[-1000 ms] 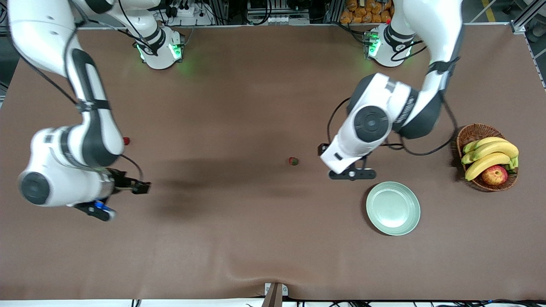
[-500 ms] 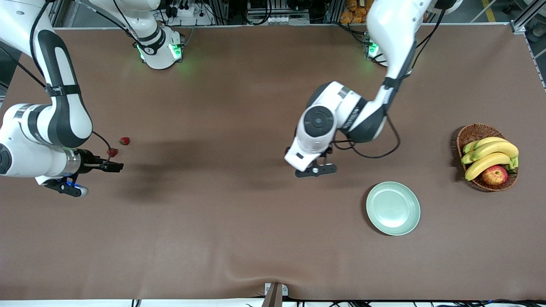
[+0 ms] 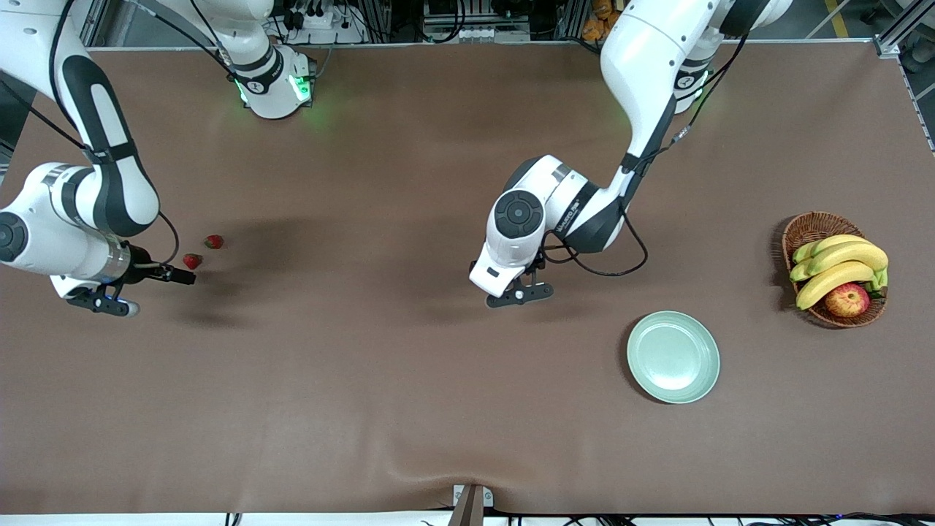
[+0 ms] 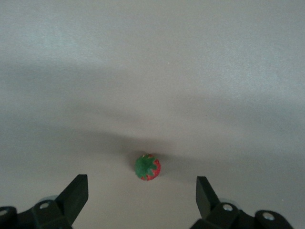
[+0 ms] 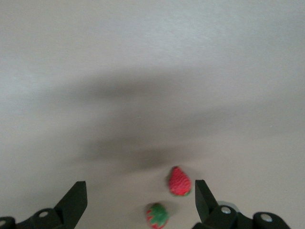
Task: Collect all strawberries into plate
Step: 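Grasp the middle strawberry with the left gripper while the right grasps another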
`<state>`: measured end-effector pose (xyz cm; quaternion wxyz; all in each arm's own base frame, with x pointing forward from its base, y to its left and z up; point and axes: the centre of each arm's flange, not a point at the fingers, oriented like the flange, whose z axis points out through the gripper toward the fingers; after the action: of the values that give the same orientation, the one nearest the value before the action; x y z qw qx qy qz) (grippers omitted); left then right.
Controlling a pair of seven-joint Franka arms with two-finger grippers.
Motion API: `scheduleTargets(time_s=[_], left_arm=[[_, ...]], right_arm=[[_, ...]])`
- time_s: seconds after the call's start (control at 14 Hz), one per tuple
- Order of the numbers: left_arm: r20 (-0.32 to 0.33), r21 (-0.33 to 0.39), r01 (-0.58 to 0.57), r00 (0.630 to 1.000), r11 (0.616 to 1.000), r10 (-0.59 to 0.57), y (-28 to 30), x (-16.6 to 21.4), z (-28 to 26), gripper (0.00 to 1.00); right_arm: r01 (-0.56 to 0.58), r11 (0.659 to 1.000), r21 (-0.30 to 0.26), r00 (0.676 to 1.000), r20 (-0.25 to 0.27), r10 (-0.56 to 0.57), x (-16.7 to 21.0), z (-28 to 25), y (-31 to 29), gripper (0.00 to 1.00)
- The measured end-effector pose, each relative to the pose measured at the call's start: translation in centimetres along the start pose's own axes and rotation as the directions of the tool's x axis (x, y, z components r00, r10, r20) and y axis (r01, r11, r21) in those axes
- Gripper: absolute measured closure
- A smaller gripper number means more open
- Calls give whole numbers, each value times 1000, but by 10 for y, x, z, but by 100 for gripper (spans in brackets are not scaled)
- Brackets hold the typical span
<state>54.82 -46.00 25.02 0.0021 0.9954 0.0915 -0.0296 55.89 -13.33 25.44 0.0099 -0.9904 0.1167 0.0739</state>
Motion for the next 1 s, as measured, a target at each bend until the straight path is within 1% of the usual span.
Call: scheduleTargets(time_s=[0.21, 0.29, 0.36, 0.43, 0.5, 0.71, 0.79, 0.86, 0.93, 1.0], left_arm=[[-6, 21, -1, 1000, 1000, 1, 3, -4, 21, 0], [0, 28, -3, 1000, 1000, 3, 4, -6, 28, 0], [6, 33, -5, 1000, 999, 5, 4, -7, 35, 0], [8, 36, -5, 1000, 999, 4, 5, -9, 42, 0], [12, 41, 2, 1000, 999, -2, 6, -11, 49, 0], [16, 50, 15, 1000, 999, -15, 10, -17, 63, 0], [17, 52, 16, 1000, 999, -17, 10, -18, 66, 0], [17, 55, 15, 1000, 998, -16, 9, -18, 68, 0], [11, 62, 10, 1000, 998, -11, 8, -17, 69, 0], [2, 71, 2, 1000, 997, -3, 8, -16, 70, 0]], right_arm=[[-16, 1000, 5, 1000, 12, 16, -9, 16, 19, 3], [-19, 1000, 6, 1000, 14, 19, -11, 19, 23, 7], [-19, 1000, 7, 1000, 10, 19, -13, 22, 25, 7], [-19, 1000, 7, 1000, 0, 19, -15, 27, 27, 12], [-21, 1000, 8, 1000, -8, 21, -18, 33, 29, 19], [-26, 1000, 9, 1000, -1, 26, -26, 51, 32, 24], [-26, 1000, 9, 1000, 3, 26, -26, 55, 32, 27], [-28, 1000, 9, 1000, 3, 28, -26, 58, 33, 27], [-30, 1000, 10, 1000, 4, 30, -26, 61, 33, 31], [-31, 999, 10, 1000, 7, 31, -26, 64, 34, 31]])
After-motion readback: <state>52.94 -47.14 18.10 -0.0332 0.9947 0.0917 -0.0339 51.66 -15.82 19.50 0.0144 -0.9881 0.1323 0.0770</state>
